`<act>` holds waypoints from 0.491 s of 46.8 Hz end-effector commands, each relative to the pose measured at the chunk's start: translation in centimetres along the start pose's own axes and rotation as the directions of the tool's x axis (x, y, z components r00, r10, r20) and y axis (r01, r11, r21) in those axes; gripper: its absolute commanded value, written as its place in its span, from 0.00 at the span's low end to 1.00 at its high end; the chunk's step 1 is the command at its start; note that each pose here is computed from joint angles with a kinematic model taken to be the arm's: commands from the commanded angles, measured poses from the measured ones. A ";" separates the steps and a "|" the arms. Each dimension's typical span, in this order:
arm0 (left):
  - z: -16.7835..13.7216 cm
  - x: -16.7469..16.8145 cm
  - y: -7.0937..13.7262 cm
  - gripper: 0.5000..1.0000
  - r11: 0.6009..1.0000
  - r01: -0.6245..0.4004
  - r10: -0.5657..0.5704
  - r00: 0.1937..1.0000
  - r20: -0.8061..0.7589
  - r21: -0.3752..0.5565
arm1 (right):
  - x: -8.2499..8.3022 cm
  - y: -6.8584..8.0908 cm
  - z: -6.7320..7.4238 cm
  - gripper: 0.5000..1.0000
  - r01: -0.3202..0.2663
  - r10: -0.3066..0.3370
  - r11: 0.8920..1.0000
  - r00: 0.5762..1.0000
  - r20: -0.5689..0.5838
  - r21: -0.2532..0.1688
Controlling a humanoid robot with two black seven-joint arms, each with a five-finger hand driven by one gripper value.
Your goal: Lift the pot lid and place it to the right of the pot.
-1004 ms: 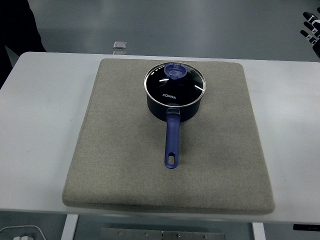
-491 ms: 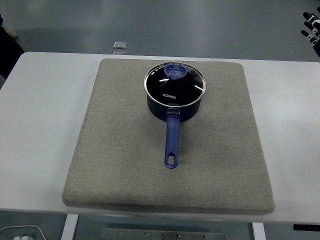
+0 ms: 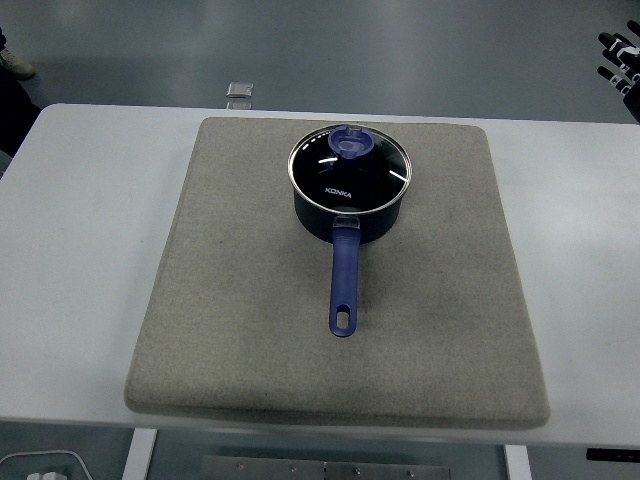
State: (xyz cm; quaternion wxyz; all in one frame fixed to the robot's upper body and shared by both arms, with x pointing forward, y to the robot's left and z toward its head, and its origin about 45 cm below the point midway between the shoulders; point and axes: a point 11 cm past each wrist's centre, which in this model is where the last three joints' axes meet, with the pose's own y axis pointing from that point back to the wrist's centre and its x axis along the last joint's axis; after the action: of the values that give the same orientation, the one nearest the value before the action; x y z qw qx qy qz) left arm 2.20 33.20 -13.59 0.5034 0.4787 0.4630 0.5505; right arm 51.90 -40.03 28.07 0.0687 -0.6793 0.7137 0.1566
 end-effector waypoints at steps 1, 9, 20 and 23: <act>0.0 0.0 0.0 1.00 1.000 0.000 0.000 1.000 0.000 0.000 | -0.1 0.0 0.0 0.84 0.006 -0.007 1.000 1.000 -0.027 -0.008; 0.0 0.0 0.0 1.00 1.000 0.000 0.000 1.000 0.000 0.000 | 0.1 0.1 -0.8 0.84 0.021 -0.021 1.000 0.999 -0.035 0.001; 0.0 0.0 0.0 1.00 1.000 0.000 0.000 1.000 0.000 0.000 | 0.2 0.1 -0.8 0.84 0.012 -0.012 1.000 0.999 -0.052 -0.004; 0.0 0.0 0.0 1.00 1.000 0.000 0.000 1.000 0.000 0.000 | 0.4 0.1 -0.5 0.84 0.007 -0.007 1.000 0.999 -0.054 -0.008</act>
State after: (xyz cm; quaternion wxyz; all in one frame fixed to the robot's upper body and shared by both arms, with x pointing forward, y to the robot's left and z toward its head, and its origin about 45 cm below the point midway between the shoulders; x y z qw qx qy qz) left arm 2.20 33.20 -13.59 0.5034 0.4787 0.4630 0.5505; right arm 51.94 -40.44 28.82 0.0505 -0.6877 0.7107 0.1393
